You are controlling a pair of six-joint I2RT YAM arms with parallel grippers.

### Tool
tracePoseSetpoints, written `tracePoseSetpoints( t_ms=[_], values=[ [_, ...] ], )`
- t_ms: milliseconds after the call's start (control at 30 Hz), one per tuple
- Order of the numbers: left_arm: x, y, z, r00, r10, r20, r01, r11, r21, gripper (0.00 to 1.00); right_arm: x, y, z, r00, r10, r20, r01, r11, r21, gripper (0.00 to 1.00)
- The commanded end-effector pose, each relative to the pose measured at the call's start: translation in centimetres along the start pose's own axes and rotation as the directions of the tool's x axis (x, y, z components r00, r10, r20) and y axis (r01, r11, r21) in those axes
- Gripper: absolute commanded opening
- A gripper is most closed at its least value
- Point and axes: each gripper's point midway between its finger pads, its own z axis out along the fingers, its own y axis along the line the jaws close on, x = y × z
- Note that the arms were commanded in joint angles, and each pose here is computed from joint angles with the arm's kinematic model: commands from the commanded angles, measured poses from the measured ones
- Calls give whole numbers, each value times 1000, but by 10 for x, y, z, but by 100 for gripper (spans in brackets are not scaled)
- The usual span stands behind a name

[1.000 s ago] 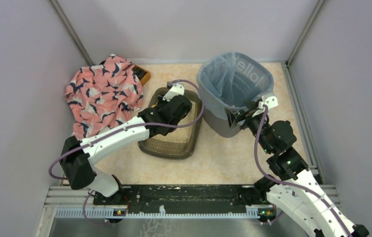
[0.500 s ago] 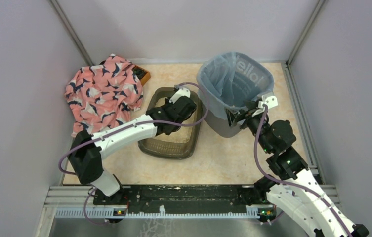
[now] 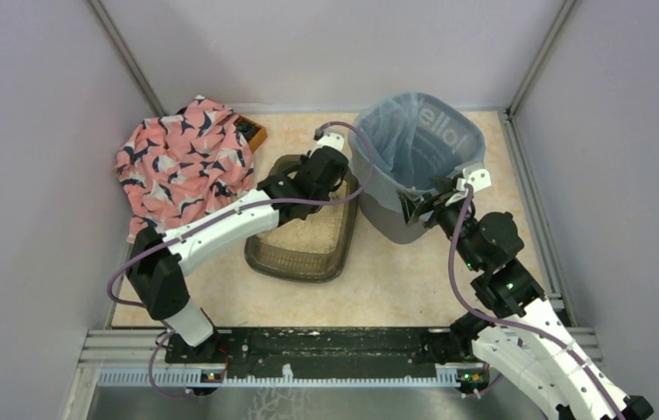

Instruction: Clean the litter box

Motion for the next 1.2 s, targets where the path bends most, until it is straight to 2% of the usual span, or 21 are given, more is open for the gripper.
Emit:
tracePoseSetpoints(
  t_ms=[0,133,267,467,633,900,1167],
  values=[
    [-37,5,17,995,-66,75,66,998,-5,0,-6,6,2,1000,14,25,-13,1000,-25,79],
    [-50,23,24,996,-34,84,39,998,-58,0,-5,5,2,1000,12,20,-12,1000,-23,79],
    [-47,39,23,997,-27,71,33,996,-78,0,-5,4,3,1000,11,18,-10,1000,-18,79],
    [-29,34,15,991,-128,29,125,988,91,0,-1,6,6,1000,11,10,-11,1000,-27,79],
    [-6,46,36,971,-237,-24,238,957,165,0,0,8,7,1000,12,4,-12,999,-37,78],
    [26,56,61,953,-288,-98,300,943,147,0,1,7,7,1000,8,-5,-8,999,-33,78],
    [31,46,62,908,-387,-159,418,855,308,0,2,6,8,1000,6,-12,-6,1000,-30,78]
  ],
)
